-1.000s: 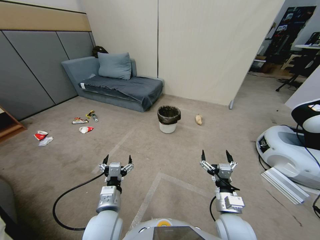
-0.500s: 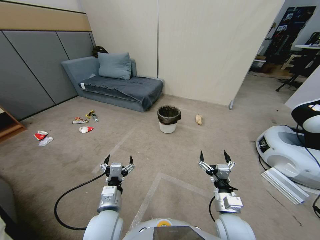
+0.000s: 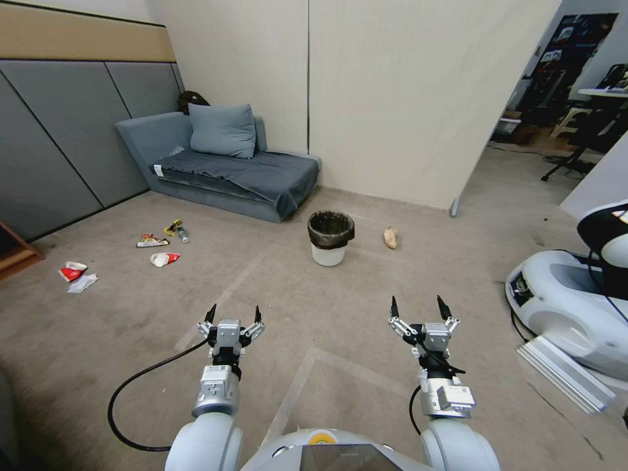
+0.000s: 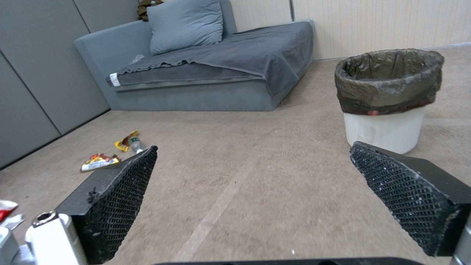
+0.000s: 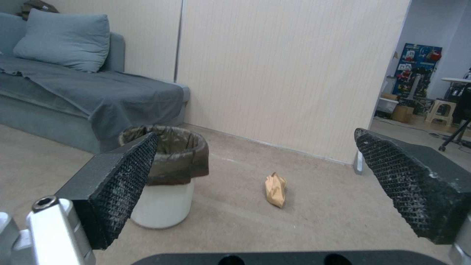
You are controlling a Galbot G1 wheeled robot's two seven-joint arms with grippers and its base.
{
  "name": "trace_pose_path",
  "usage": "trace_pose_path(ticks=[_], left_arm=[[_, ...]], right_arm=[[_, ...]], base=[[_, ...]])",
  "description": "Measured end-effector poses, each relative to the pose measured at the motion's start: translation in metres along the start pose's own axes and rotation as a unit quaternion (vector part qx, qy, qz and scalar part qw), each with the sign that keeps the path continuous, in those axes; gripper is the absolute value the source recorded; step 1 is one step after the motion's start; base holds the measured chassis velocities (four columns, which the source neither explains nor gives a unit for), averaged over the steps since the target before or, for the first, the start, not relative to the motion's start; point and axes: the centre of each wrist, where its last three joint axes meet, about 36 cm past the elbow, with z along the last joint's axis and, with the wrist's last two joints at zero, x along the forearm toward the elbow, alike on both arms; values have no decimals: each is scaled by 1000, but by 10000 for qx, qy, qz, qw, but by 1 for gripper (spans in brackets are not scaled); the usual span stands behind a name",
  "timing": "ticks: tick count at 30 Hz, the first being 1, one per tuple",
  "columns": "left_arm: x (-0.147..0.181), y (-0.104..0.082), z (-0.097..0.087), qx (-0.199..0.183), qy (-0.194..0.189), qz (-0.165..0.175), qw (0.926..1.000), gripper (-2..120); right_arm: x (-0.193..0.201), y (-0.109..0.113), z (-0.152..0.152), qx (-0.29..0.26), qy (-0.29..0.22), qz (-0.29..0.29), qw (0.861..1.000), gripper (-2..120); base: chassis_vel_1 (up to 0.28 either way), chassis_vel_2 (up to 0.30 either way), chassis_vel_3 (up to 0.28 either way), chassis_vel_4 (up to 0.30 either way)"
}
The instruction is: Pick up the trash bin, then pick up the garbage from the floor and place it into the trash bin.
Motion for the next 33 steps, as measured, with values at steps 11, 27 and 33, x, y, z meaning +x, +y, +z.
trace_pose_path(ticks=[11, 27, 33], left_arm=[[0, -2, 0, 6, 5, 16, 10000, 100], [0, -3, 1, 10, 18, 27, 10000, 100], [0, -3, 1, 8, 23, 24, 10000, 100]], right_arm=[[0, 0, 1, 1, 5, -8, 10000, 100], [0, 0, 2, 9, 16, -27, 10000, 100], [0, 0, 3, 13, 20, -35, 10000, 100]], base=[[-187, 190, 189, -190], [-188, 187, 193, -176], [-194, 174, 180, -193]])
